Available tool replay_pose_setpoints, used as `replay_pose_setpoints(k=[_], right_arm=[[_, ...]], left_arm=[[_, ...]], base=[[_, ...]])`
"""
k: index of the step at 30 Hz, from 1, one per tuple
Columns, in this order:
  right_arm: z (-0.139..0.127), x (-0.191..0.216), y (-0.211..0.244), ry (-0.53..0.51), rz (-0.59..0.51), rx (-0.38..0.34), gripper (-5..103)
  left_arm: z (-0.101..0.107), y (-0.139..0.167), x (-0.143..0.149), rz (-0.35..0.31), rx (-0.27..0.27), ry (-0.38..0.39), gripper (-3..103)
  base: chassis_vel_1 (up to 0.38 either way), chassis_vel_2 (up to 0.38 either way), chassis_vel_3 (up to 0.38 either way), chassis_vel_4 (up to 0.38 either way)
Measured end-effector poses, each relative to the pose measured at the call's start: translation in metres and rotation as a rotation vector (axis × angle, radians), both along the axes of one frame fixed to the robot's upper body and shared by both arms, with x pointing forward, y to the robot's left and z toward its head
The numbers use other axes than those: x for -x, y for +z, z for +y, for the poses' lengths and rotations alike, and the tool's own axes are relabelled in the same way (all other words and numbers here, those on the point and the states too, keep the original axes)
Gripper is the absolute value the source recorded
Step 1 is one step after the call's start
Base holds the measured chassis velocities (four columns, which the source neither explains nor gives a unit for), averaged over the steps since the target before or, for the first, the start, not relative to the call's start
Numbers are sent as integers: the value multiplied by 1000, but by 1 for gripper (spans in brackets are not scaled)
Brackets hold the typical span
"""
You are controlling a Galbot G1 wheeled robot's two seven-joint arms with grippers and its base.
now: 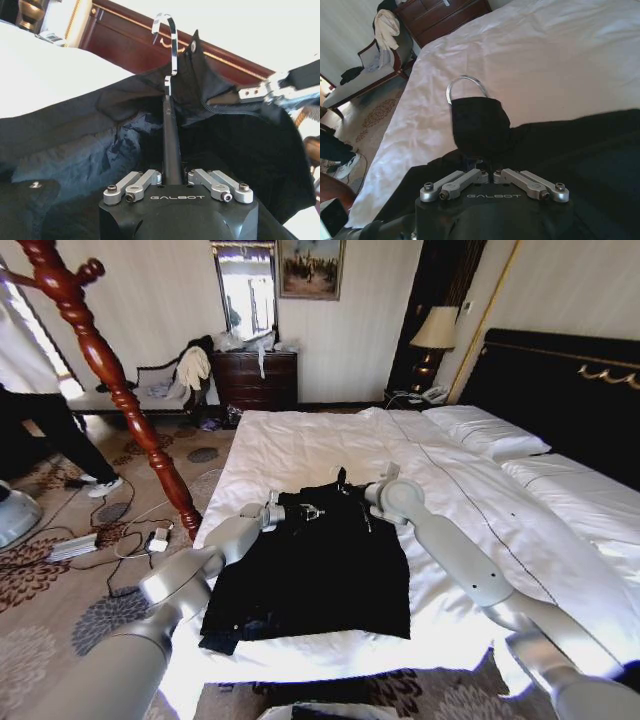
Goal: Pick up the clothes from the bed and hang them on the clothes hanger.
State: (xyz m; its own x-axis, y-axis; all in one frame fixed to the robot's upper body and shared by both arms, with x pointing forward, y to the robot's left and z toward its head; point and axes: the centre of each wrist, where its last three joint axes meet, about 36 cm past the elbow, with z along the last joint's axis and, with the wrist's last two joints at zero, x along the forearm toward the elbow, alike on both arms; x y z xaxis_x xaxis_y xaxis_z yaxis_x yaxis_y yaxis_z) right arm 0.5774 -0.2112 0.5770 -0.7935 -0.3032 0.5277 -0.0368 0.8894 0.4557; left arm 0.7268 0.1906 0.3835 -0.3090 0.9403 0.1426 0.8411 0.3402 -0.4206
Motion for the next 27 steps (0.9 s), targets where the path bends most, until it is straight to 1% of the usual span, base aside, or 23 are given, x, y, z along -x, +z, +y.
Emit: replay_pose_setpoints(k=[4,8,12,15,22,26,27], right_arm=[[-2,-4,-9,-13,9,0,0],[-4,-5,-24,-24,23,1,0],[1,-7,-40,-27,29,-7,0],[4,-11,-47,-29,29,-11,0],[22,-24,-64,-30,24,-35,0],[19,-22,-71,-21,20,-26,-1],[17,-20,-73,-18,19,-24,4]], left_arm=[[3,-7,3,17,5,9,16],[11,-13,5,32,8,29,16],[17,-18,4,48,12,52,16],[17,-19,4,49,12,53,16],[13,-23,5,66,23,70,16],[15,-24,5,72,10,70,16],[15,-25,5,74,5,73,16]], base=[[0,0,0,0],[0,0,0,0],[0,0,0,0],[0,0,0,0],[0,0,0,0],[0,0,0,0],[0,0,0,0]])
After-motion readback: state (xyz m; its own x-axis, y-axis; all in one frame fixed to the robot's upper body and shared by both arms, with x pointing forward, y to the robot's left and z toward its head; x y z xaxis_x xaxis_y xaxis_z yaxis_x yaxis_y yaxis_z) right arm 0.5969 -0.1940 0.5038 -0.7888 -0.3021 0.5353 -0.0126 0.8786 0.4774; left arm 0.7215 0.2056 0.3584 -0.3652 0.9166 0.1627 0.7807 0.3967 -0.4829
